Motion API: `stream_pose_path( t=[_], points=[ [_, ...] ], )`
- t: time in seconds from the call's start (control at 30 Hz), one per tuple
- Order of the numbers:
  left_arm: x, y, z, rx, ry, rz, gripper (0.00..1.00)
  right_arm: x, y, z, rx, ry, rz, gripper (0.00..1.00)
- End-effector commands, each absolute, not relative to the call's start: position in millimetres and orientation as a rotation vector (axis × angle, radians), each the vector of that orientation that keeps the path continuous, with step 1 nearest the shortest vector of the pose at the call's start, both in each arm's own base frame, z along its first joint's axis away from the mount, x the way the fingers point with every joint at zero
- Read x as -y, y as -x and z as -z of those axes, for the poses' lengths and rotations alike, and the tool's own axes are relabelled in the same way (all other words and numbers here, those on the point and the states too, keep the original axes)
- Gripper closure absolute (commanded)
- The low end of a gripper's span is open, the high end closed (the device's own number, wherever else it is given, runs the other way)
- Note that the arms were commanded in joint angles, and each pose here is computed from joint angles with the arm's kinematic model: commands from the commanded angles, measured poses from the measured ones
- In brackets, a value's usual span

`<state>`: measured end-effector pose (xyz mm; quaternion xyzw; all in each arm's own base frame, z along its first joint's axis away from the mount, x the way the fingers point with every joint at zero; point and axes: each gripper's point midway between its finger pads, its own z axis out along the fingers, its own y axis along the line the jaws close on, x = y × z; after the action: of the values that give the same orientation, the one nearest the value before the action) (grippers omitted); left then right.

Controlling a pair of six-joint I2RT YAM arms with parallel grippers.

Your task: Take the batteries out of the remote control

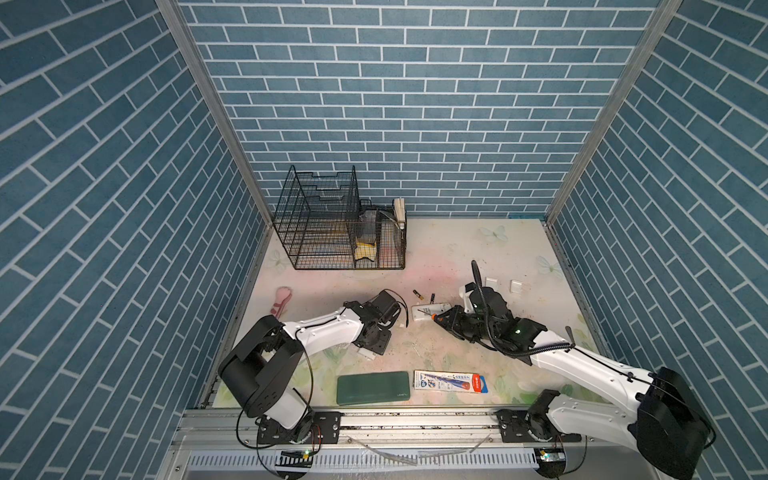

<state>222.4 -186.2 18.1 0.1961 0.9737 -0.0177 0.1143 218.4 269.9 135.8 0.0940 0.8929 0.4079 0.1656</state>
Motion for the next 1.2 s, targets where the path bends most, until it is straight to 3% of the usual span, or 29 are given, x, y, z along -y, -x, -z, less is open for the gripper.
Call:
stream_pose_path(
  t=[0.0, 0.17, 0.43, 0.6, 0.87, 1.17],
  points=[
    [179.6, -219.3, -9.0, -2.86, -0.58, 0.022, 0.5, -281.4, -224.8, -148.9, -2.544, -0.244, -1.192, 1.0],
    [181.9, -219.5, -13.3, -2.834, -0.584, 0.057, 0.48, -294.0, -230.5, -147.6, -2.571, -0.233, -1.203, 1.0],
    [179.9, -217.0, -11.5, -2.846, -0.593, 0.047, 0.33, -319.5, -232.7, -140.8, -2.612, -0.194, -1.23, 1.0],
    [177.9, -214.8, -12.0, -2.85, -0.583, 0.047, 0.31, -326.9, -231.5, -136.5, -2.62, -0.197, -1.246, 1.0],
    [176.7, -213.1, -13.9, -2.839, -0.576, 0.063, 0.45, -332.5, -228.2, -127.8, -2.641, -0.201, -1.248, 1.0],
    [180.2, -213.1, -13.2, -2.838, -0.599, 0.08, 0.51, -344.6, -225.8, -123.9, -2.673, -0.186, -1.263, 1.0]
  ],
)
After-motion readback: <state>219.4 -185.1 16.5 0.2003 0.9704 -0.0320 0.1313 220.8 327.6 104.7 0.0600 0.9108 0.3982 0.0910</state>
